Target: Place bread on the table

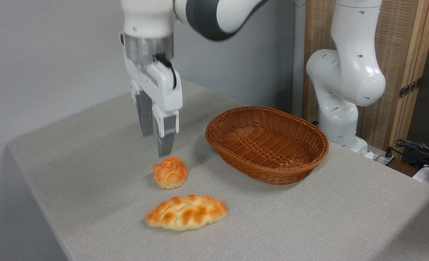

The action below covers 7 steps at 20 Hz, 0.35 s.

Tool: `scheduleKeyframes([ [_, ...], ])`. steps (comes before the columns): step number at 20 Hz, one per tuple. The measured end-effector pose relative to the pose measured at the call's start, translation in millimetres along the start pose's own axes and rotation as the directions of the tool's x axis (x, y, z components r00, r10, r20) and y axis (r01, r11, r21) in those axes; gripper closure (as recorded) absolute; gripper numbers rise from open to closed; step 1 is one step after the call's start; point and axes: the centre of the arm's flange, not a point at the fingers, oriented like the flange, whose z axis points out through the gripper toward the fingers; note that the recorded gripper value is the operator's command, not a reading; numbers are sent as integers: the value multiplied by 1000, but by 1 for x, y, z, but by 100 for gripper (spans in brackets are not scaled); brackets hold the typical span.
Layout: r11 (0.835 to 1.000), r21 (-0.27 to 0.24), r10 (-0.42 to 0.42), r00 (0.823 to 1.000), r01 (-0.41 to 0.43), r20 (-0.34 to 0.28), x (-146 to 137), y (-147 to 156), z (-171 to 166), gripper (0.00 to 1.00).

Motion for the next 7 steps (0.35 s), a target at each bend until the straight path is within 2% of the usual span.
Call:
scheduleKeyframes([
  [3,998,-11,-63,998,63,10,2,1,-19,0],
  [7,994,-25,-109,993,110,37,1,1,-14,0],
])
